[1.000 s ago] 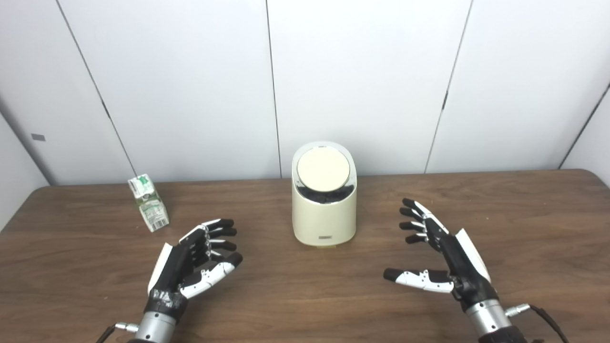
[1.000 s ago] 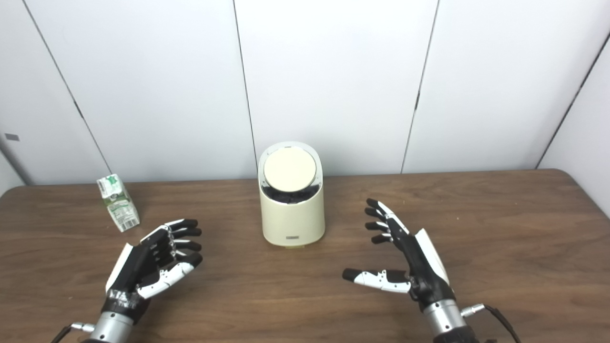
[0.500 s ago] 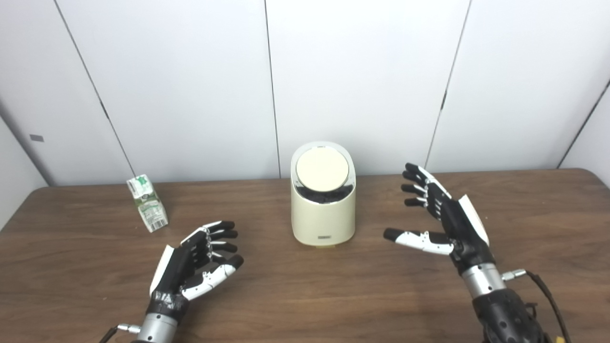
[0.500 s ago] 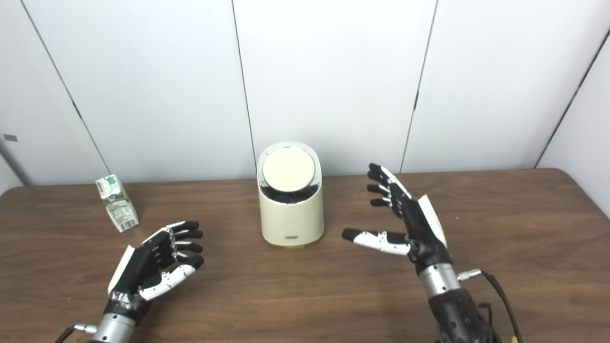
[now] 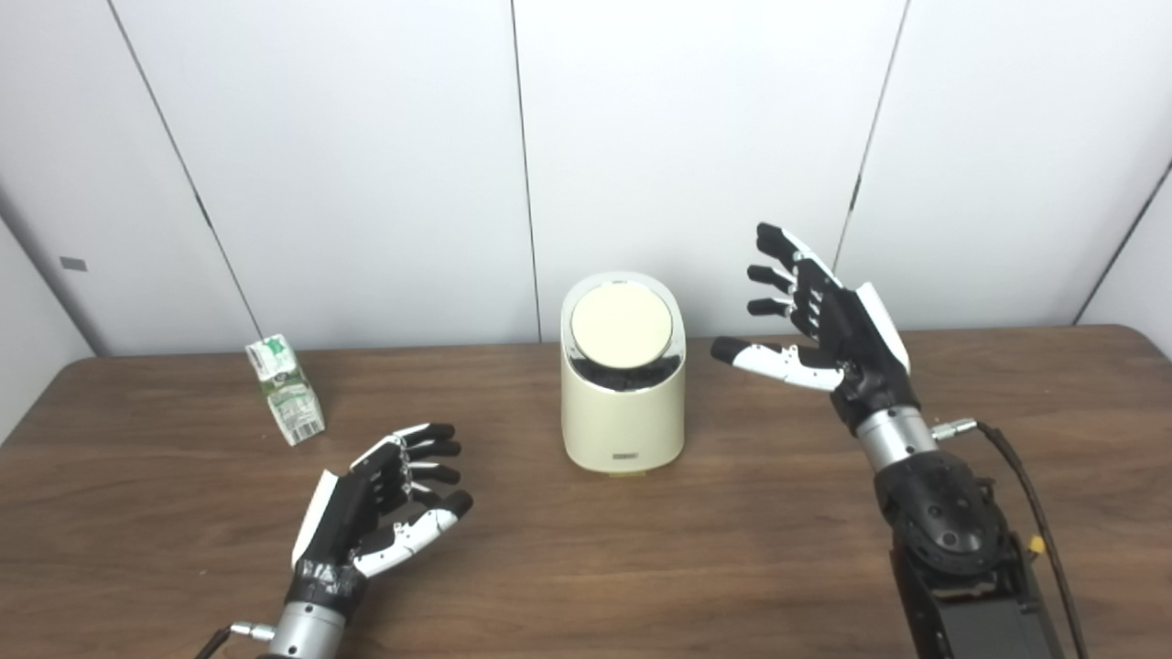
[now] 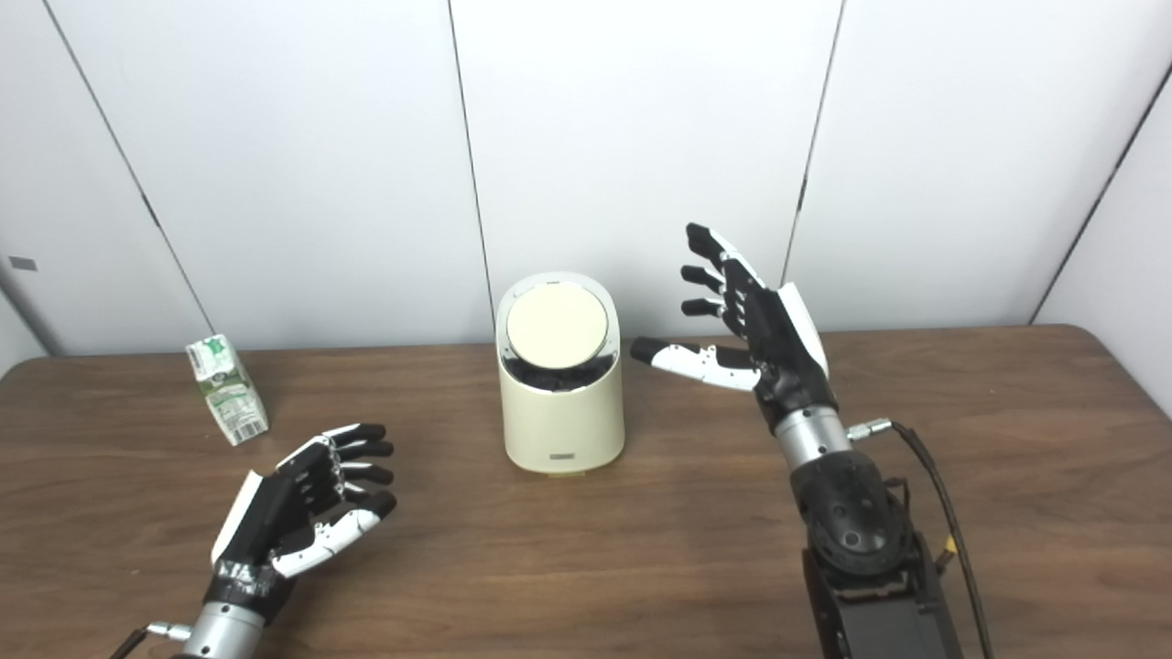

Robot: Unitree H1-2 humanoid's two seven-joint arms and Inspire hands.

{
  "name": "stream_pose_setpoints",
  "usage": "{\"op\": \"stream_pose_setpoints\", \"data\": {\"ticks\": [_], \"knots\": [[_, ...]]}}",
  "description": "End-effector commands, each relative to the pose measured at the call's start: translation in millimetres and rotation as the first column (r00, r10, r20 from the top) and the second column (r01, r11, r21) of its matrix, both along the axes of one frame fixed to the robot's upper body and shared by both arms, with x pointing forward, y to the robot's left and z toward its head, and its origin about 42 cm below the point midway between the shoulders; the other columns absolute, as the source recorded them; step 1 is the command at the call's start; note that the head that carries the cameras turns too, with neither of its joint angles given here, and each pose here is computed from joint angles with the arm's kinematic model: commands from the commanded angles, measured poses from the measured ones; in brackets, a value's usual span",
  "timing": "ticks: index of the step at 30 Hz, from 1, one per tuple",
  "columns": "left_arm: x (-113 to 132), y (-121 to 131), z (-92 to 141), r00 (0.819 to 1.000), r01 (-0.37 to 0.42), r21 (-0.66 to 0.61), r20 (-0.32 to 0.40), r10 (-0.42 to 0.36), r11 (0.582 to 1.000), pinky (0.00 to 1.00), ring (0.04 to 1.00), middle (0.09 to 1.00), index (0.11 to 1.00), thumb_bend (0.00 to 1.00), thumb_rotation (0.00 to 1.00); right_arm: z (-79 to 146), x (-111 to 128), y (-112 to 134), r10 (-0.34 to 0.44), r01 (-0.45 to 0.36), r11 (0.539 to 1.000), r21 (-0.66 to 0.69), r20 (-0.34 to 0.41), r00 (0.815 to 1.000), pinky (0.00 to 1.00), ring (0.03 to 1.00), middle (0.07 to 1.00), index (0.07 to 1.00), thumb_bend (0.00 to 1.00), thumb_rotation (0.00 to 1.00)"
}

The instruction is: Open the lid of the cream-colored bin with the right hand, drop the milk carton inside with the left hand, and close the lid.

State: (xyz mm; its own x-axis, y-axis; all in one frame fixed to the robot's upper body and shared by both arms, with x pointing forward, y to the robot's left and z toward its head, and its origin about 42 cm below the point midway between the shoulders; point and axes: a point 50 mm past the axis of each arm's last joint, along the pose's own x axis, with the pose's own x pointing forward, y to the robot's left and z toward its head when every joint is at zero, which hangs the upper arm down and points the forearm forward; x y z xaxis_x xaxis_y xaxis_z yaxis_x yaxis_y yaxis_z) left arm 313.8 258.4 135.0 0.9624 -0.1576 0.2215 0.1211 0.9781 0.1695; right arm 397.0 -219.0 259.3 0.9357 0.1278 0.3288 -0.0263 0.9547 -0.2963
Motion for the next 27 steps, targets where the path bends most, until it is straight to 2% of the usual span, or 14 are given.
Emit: {"op": "stream_pose_setpoints", "data": {"ticks": [1, 4, 9, 16, 27], "knots": [[8.6, -0.1, 14.9, 0.997, 0.002, 0.0, 0.075, -0.002, 1.0, 0.48, 0.636, 0.725, 0.779, 0.68, 0.25, 26.7, 8.2, 11.2, -0.005, 0.007, 1.0, -0.022, 0.087, 0.996, 0.7, 0.837, 0.867, 0.876, 0.79, 0.29], [7.6, 0.3, 14.6, 0.997, 0.003, -0.002, 0.075, -0.003, 1.0, 0.49, 0.638, 0.728, 0.778, 0.67, 0.24, 33.9, 13.5, 19.6, -0.02, 0.027, 0.997, -0.071, 0.101, 0.995, 0.68, 0.823, 0.854, 0.874, 0.79, 0.32], [6.6, 1.4, 14.0, 0.997, 0.003, 0.003, 0.073, -0.003, 1.0, 0.49, 0.642, 0.727, 0.777, 0.67, 0.25, 42.4, 22.3, 33.4, -0.029, 0.042, 0.991, -0.128, 0.099, 0.995, 0.68, 0.828, 0.856, 0.878, 0.76, 0.3], [6.5, 0.8, 13.2, 0.998, 0.005, -0.007, 0.069, -0.005, 1.0, 0.48, 0.64, 0.726, 0.775, 0.67, 0.25, 42.2, 37.7, 49.4, -0.05, 0.062, 0.99, -0.13, 0.094, 0.994, 0.68, 0.82, 0.838, 0.858, 0.78, 0.29], [6.5, -2.9, 13.5, 0.998, 0.008, -0.013, 0.07, -0.007, 1.0, 0.48, 0.641, 0.727, 0.776, 0.68, 0.26, 44.0, 56.7, 65.5, -0.081, 0.095, 0.979, -0.183, 0.085, 0.993, 0.67, 0.821, 0.873, 0.875, 0.79, 0.28]]}}
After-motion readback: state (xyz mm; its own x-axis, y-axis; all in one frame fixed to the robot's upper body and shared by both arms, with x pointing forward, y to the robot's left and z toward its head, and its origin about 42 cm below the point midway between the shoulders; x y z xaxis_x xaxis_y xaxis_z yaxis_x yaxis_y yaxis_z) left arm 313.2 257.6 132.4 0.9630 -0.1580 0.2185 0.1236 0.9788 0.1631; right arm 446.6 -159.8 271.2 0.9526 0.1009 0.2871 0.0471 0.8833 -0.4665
